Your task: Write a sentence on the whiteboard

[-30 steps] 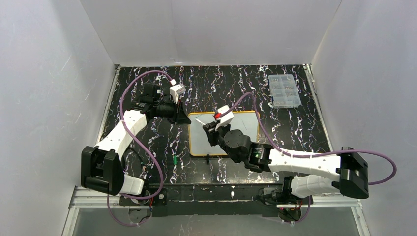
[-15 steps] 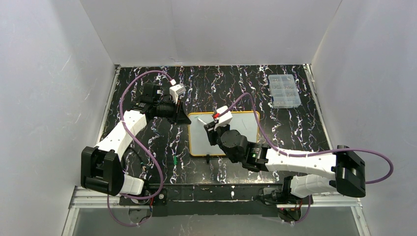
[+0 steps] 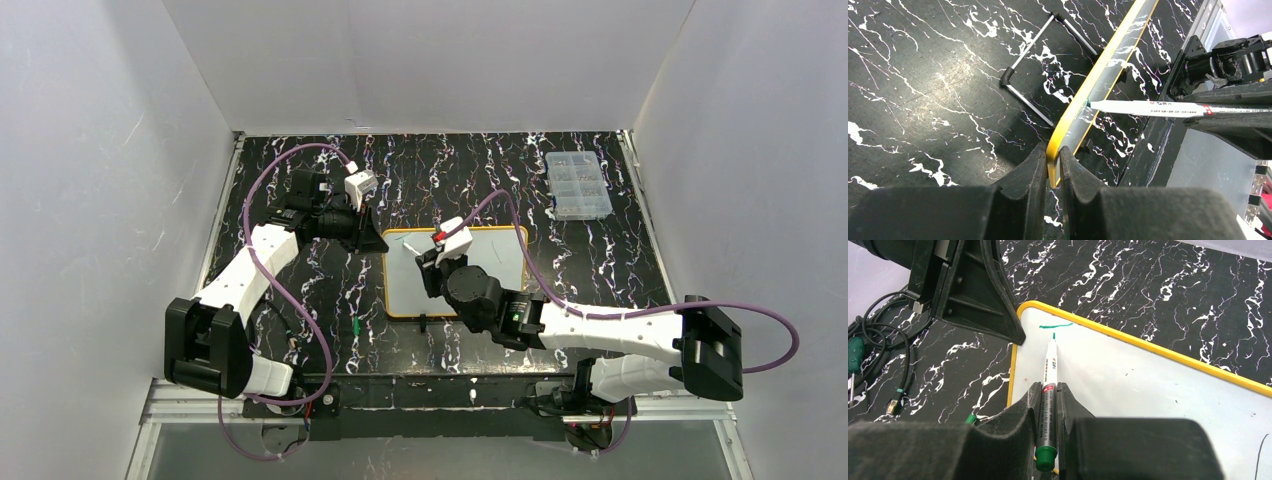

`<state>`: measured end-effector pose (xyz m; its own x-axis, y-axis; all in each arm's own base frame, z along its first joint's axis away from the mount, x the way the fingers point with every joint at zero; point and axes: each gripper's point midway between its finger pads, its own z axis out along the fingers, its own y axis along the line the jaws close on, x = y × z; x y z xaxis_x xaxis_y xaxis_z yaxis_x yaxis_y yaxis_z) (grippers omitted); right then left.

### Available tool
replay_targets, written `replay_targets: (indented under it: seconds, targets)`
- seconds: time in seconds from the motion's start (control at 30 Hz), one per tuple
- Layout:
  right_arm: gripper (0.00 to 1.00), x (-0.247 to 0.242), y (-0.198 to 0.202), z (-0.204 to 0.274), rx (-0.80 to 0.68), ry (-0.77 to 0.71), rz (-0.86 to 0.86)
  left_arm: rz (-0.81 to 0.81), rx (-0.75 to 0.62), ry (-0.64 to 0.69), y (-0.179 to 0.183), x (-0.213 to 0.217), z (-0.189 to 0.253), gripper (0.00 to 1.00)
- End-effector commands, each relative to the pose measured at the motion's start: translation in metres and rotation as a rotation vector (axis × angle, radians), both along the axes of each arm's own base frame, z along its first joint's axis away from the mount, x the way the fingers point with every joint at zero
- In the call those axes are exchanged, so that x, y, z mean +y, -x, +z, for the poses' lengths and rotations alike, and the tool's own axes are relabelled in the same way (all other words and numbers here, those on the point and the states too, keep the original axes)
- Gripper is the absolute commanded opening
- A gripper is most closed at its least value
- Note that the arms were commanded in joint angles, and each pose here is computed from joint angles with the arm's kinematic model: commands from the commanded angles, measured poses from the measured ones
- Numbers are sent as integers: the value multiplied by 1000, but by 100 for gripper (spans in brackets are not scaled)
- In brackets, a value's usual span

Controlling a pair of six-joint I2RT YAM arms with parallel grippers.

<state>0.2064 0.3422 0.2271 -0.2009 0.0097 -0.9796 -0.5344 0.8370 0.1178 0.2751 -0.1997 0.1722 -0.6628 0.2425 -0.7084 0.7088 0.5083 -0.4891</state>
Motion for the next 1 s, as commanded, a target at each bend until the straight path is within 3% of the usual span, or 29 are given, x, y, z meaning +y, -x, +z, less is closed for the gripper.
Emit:
replay_targets:
  seconds: [0.0, 0.47, 0.97]
  targets:
    - [1, -8, 0, -4, 17, -4, -30, 4, -42, -4, 3, 4, 8, 0]
    - [1, -10, 13, -33, 89, 23, 8, 6, -45, -5, 3, 5, 8, 0]
    - [1, -15, 11, 7, 26, -79, -12, 7, -47, -5, 3, 5, 9, 0]
